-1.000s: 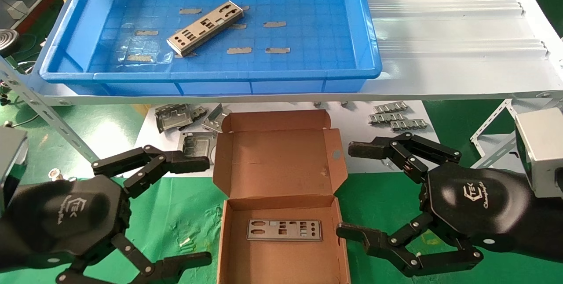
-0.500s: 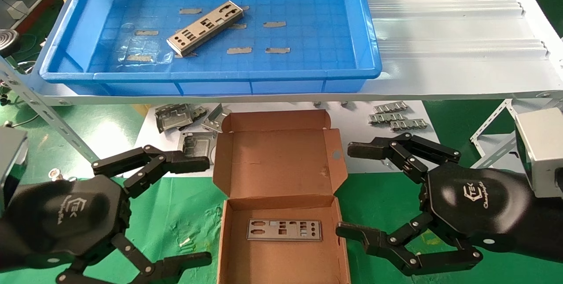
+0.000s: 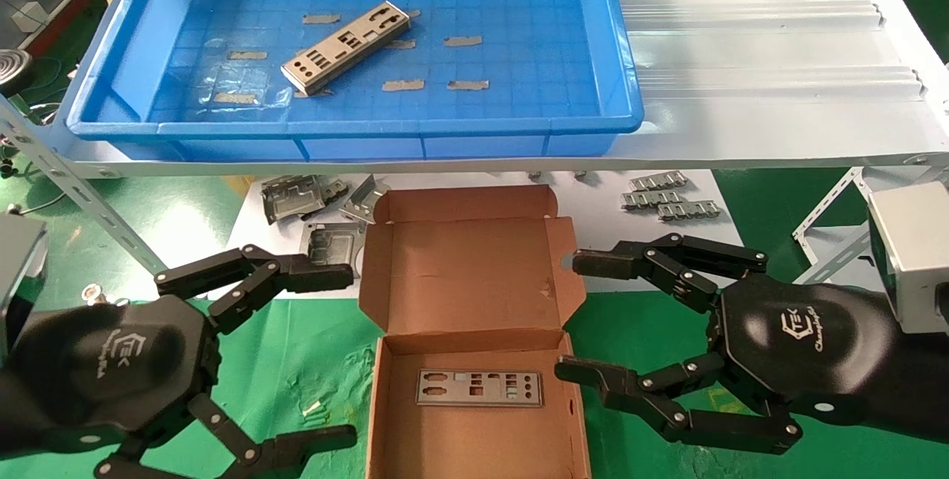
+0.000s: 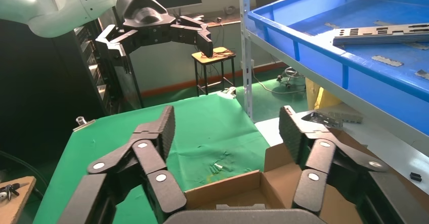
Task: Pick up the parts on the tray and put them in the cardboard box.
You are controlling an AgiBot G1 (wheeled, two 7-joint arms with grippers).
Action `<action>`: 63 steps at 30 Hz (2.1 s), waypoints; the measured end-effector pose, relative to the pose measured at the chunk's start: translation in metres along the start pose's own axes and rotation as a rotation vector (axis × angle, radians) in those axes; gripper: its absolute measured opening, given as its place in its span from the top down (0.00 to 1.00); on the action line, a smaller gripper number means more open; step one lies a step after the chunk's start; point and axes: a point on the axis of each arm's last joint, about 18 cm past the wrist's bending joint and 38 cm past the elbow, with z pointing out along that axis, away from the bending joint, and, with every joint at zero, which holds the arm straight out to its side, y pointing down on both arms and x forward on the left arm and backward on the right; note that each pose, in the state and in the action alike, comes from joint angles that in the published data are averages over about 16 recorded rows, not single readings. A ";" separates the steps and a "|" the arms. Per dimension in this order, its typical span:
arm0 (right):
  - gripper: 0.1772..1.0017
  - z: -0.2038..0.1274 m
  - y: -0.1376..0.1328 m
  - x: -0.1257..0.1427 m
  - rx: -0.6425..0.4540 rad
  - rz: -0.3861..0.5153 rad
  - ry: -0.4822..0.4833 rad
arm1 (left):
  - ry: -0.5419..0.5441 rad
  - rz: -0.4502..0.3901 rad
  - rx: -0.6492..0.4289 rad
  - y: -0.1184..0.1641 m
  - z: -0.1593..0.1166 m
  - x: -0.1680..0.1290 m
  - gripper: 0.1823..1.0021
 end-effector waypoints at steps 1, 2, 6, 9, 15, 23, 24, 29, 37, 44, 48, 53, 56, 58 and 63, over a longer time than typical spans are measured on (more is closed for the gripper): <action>0.23 0.000 0.000 0.000 0.000 0.000 0.000 | 0.000 0.000 0.000 0.000 0.000 0.000 0.00; 0.26 0.000 0.000 0.000 0.000 0.000 0.000 | 0.000 0.000 0.000 0.000 0.000 0.000 0.00; 0.36 0.000 0.000 0.000 0.000 0.000 0.000 | 0.000 0.000 0.000 0.000 0.000 0.000 0.00; 0.46 0.000 0.000 0.000 0.000 0.000 0.000 | 0.000 0.000 0.000 0.000 0.000 0.000 0.00; 0.63 0.000 0.000 0.000 0.000 0.000 0.000 | 0.000 0.000 0.000 0.000 0.000 0.000 0.00; 0.82 0.000 0.000 0.000 0.000 0.000 0.000 | 0.000 0.000 0.000 0.000 0.000 0.000 0.00; 0.84 0.000 0.000 0.000 0.000 0.000 0.000 | 0.000 0.000 0.000 0.000 0.000 0.000 0.00; 0.91 0.000 0.000 0.000 0.000 0.000 0.000 | 0.000 0.000 0.000 0.000 0.000 0.000 0.00; 0.97 0.000 0.000 0.000 0.000 0.000 0.000 | 0.000 0.000 0.000 0.000 0.000 0.000 0.00; 0.98 0.000 0.000 0.000 0.000 0.000 0.000 | -0.001 0.008 0.000 -0.002 0.001 -0.001 0.00; 0.98 0.000 0.000 0.000 0.000 0.000 0.000 | -0.009 0.035 -0.008 -0.008 0.004 -0.008 0.00; 0.98 0.000 0.000 0.000 0.000 0.000 0.000 | -0.041 0.096 -0.022 -0.022 0.013 -0.027 0.00; 0.98 0.000 0.000 0.000 0.000 0.000 0.000 | -0.074 0.139 -0.032 -0.034 0.019 -0.046 0.00; 0.98 0.000 0.000 0.000 0.000 0.000 0.000 | -0.102 0.167 -0.039 -0.043 0.024 -0.061 0.00; 0.98 0.000 0.000 0.000 0.000 0.000 0.000 | -0.184 0.211 -0.056 -0.064 0.037 -0.104 0.00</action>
